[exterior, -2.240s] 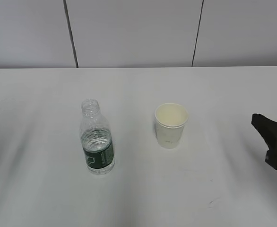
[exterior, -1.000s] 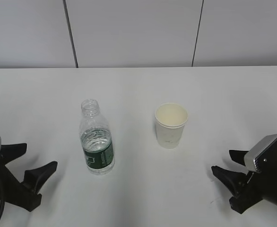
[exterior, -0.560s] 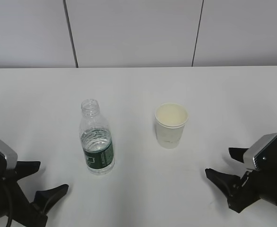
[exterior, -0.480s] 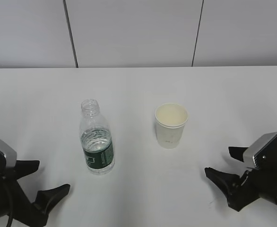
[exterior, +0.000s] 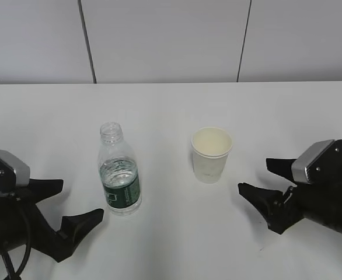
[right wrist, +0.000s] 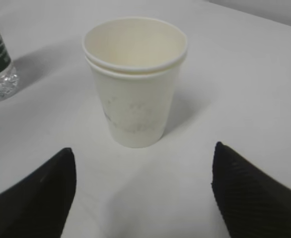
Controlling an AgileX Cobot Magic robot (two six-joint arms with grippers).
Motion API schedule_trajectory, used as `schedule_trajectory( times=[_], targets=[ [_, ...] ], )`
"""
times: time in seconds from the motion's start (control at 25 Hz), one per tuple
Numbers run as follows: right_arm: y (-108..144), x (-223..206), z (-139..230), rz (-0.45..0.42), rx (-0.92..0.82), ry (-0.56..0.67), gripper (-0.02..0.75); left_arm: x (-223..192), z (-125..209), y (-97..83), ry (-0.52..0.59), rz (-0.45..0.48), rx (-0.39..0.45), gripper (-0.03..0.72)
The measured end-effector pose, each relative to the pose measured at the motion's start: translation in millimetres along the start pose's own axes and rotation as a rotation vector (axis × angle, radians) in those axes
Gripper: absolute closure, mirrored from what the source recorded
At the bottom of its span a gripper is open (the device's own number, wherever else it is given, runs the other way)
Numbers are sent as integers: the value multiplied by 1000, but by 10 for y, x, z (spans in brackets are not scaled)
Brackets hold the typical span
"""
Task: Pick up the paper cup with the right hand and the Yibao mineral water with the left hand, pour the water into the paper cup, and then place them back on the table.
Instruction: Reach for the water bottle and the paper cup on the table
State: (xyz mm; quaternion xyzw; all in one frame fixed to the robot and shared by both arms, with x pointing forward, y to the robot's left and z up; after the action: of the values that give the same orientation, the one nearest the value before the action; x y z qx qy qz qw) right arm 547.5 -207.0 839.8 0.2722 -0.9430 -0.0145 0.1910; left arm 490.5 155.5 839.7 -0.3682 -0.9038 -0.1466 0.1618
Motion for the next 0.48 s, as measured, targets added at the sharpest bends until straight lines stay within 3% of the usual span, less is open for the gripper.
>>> schedule_trajectory(
  times=[0.48],
  targets=[
    [-70, -204, 53, -28, -38, 6, 91, -190, -137, -9, -53, 69, 22, 1]
  ],
)
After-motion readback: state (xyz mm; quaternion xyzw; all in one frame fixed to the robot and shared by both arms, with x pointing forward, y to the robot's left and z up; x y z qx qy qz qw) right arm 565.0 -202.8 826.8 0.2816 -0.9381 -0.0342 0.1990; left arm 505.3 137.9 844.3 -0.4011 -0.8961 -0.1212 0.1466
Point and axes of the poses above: a point on each arm's last joint axis where the gripper is mounted, x pointing back along that axis away from the gripper, y along the wrist's bending axis when the last joint is at zero, z = x × y, the point moved 8 cm from there along -x, pointing out along that axis toward the gripper, and after that the axes turned 14 degrees about -x, right-handed, at the moved point
